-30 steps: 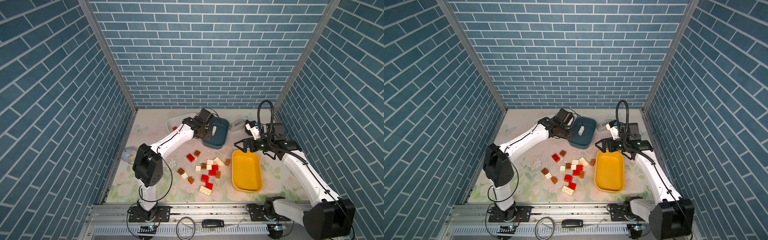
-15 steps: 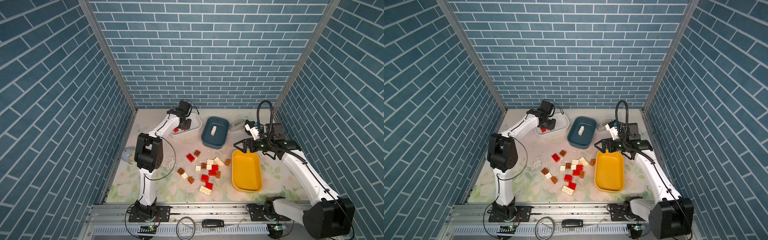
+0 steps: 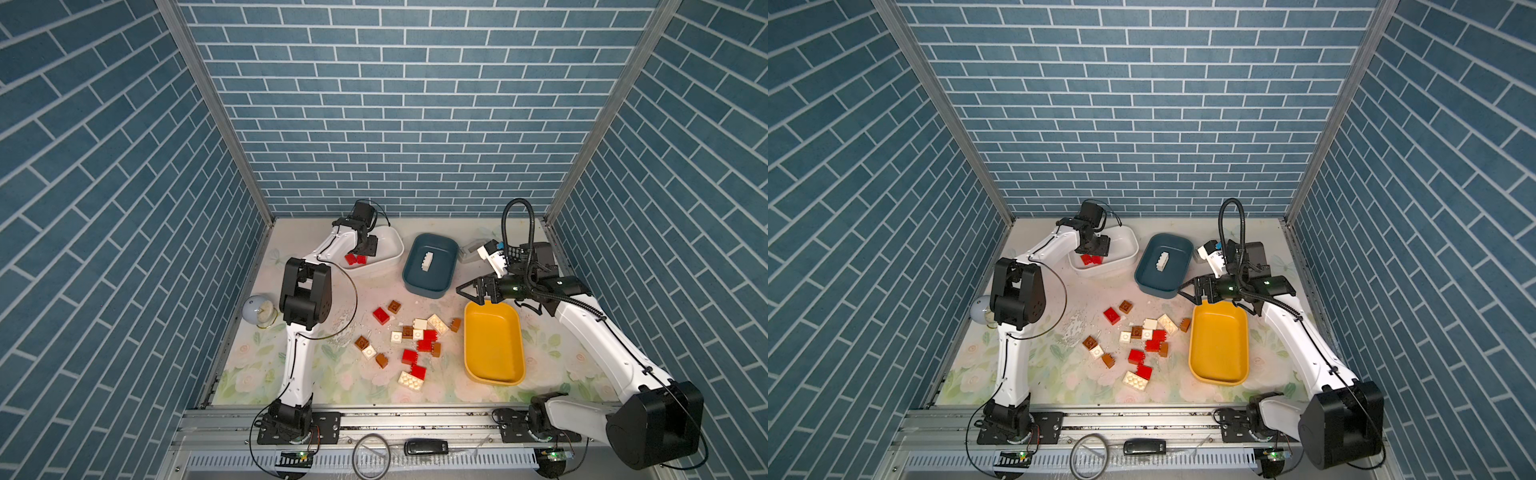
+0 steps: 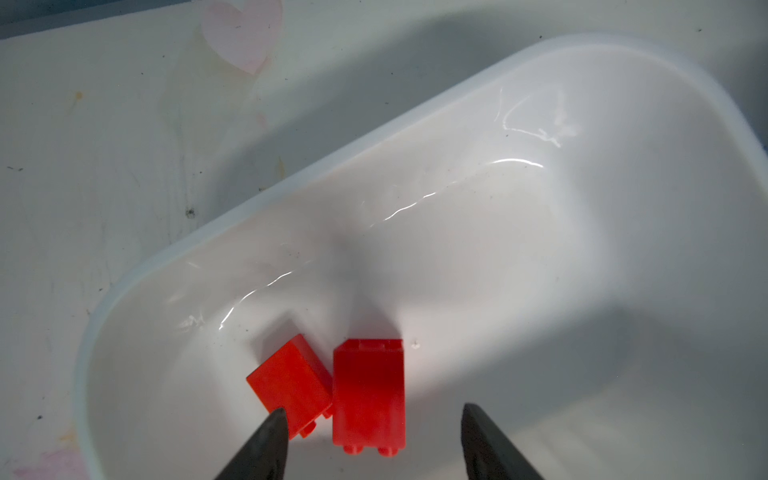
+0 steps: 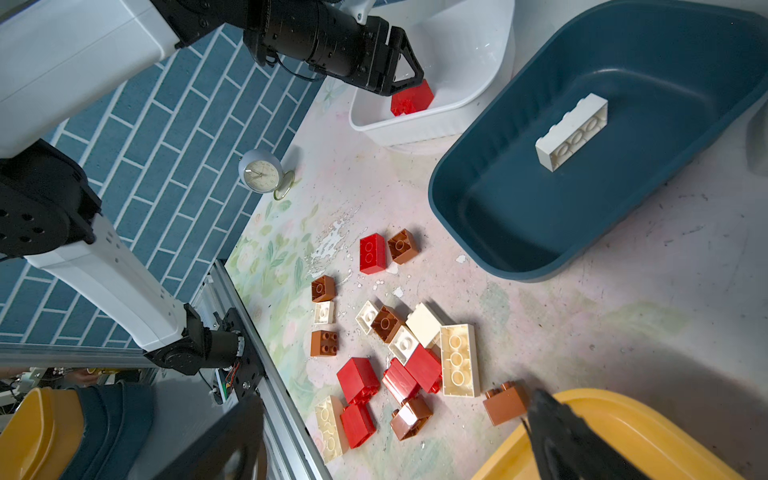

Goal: Sort the legos into containers by color
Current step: 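Move the left gripper back to the pile and grasp a brown brick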

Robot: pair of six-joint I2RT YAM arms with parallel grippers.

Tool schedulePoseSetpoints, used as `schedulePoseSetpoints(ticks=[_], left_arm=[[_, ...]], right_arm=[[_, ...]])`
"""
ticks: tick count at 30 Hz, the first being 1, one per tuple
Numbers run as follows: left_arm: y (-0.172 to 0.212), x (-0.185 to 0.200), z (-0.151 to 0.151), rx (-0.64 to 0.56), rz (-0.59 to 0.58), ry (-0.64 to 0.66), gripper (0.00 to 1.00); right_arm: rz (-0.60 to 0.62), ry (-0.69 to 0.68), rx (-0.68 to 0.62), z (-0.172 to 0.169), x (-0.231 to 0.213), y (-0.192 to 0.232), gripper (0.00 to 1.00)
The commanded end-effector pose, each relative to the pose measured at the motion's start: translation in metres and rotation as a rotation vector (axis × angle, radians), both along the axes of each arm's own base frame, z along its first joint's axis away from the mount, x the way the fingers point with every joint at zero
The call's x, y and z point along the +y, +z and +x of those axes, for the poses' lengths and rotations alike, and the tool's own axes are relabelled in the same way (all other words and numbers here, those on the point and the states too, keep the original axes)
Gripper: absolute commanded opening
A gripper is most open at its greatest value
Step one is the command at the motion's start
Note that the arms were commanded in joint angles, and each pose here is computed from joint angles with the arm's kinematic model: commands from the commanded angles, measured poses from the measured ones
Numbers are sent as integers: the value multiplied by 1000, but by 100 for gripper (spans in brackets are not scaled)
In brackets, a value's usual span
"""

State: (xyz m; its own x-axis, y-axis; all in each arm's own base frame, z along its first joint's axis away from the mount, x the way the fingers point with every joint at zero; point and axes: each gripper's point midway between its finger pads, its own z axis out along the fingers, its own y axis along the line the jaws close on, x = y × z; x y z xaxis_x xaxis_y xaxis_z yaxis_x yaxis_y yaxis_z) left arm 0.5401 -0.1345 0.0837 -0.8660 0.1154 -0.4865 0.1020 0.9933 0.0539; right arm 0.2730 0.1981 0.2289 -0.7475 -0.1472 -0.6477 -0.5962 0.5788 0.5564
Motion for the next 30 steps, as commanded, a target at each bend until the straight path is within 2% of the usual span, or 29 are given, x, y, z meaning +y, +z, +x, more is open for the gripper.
schedulePoseSetpoints(ticks=[1, 6, 9, 12, 16, 21, 24, 30], left_arm=[[24, 7, -1, -19, 9, 24, 76], [50, 7, -40, 19, -52, 57, 83], [60, -1, -76, 67, -162, 88, 82], [55, 0, -119, 132, -178, 143, 82], [45, 3, -173, 157, -230, 230, 81], [38, -3, -230, 192, -209, 219, 82], [29, -5, -260, 216, -264, 298, 82], [4, 9, -304, 206, -258, 584, 78]], right_arm=[[35, 5, -36, 7, 6, 16, 99], [29, 2, -40, 9, 6, 14, 99], [31, -3, -41, 11, 6, 12, 99], [41, 6, -35, 13, 8, 10, 99], [47, 20, -29, 14, 11, 9, 99], [49, 37, -25, 15, 14, 8, 99], [50, 44, -20, 14, 16, 8, 99], [51, 52, -16, 14, 20, 8, 99]])
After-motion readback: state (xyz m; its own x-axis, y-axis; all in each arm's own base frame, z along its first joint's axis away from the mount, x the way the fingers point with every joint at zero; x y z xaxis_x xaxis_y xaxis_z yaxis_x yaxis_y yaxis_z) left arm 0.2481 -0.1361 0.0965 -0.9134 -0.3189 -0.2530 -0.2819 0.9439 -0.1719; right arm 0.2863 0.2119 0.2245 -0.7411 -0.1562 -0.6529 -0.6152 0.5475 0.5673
